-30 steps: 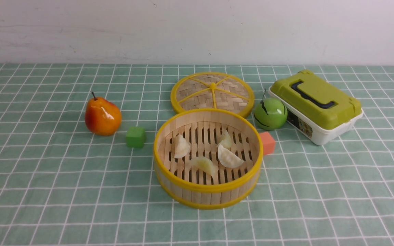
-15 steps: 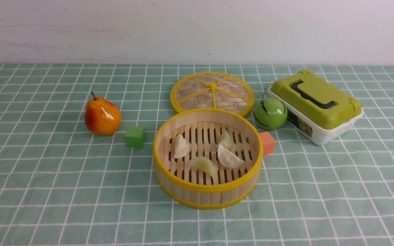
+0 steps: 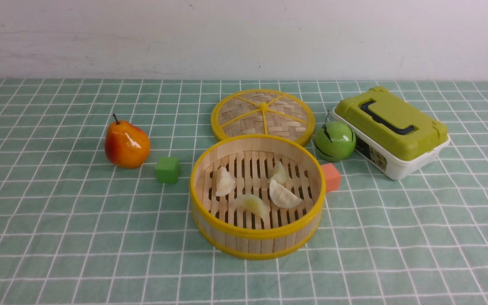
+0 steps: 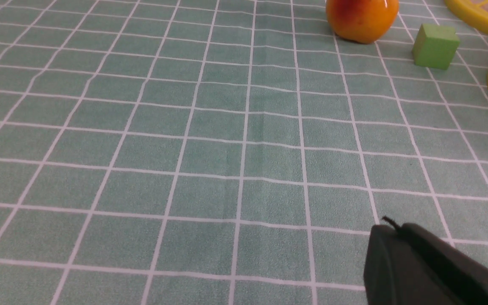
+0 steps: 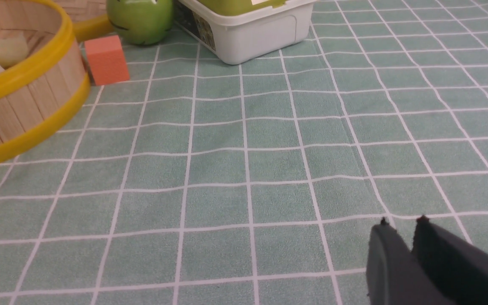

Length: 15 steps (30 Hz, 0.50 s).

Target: Put the dumplings into the steamer on the table with the blue tablecloth.

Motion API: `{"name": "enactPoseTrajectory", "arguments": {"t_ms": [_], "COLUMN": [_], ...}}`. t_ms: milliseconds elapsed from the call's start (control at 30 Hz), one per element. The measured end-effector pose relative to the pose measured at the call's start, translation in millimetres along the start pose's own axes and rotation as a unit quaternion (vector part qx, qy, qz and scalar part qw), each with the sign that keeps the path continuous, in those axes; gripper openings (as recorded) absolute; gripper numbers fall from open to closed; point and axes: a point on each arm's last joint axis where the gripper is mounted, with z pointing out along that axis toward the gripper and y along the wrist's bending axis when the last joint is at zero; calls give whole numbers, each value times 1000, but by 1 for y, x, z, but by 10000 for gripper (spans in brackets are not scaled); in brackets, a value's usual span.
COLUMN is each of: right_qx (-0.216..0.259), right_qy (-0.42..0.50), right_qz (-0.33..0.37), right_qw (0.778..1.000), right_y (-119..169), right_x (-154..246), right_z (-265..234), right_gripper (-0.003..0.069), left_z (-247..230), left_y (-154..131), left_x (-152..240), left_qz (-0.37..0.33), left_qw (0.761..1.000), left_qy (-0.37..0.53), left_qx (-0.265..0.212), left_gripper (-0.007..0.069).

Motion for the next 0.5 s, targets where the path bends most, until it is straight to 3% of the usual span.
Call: {"name": "enactPoseTrajectory", "arguments": {"t_ms": [500], "right_qx": [0], "right_qy": [0], "right_qz": [0], "right_qw": [1000], "right_y": [0], "right_x": [0], "right_z": [0], "right_gripper": [105], "left_z": [0], "left_y": [0], "left_x": [0], "left_qz": [0], "left_qw": [1000], "left_qy": [0], "left_qx": [0], "left_gripper": [-14]}}
